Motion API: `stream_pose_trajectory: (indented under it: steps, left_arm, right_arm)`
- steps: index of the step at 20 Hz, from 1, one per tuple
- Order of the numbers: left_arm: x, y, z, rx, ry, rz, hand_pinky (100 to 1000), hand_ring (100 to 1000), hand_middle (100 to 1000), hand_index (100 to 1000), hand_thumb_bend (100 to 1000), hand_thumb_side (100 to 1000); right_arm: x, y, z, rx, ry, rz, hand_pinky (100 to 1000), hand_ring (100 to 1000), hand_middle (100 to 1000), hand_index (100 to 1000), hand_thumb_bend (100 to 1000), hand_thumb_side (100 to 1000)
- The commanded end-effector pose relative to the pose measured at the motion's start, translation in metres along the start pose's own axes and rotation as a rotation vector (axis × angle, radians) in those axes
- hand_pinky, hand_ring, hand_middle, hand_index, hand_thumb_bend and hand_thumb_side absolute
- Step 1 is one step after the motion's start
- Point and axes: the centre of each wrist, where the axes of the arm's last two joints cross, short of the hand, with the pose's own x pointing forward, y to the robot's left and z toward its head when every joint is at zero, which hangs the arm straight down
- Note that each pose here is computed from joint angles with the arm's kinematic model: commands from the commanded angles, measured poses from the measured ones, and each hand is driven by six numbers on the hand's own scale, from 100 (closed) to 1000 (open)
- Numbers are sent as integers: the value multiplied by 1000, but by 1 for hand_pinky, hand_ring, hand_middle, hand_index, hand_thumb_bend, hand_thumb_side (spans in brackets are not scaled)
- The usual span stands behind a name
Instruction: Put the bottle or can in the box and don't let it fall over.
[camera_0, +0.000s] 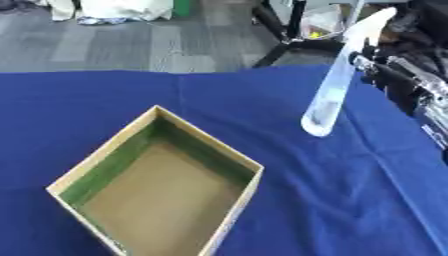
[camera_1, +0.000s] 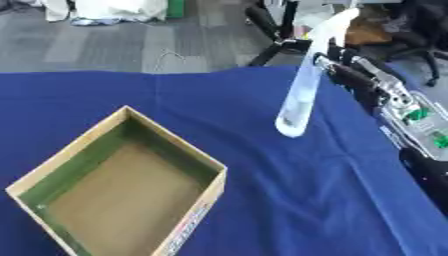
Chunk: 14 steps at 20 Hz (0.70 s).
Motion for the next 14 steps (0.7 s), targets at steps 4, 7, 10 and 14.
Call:
stream_pose_trajectory:
  steps: [4,7,10,14]
  left_arm:
    - [9,-2,-6,-19,-34,-6,935,1000,1000,730,503,595]
    - [9,-2,-6,-20,-36,-5,936,1000,1000,730,502,596]
    - [9,-2,-6,-21,-37,-5,936,1000,1000,730,502,597]
    - [9,-2,-7,-24,-41,-4,936,1000,1000,730,501,597]
  right_arm:
    - [14,-17,-1,-45,-24,10,993,1000,1000,1000,100,574]
    - [15,-18,-2,-48,-24,1,993,1000,1000,1000,100,589]
    - [16,-20,-2,-51,-24,-3,994,1000,1000,1000,100,592]
    - [18,-22,-2,-54,-26,-4,995,1000,1000,1000,100,609]
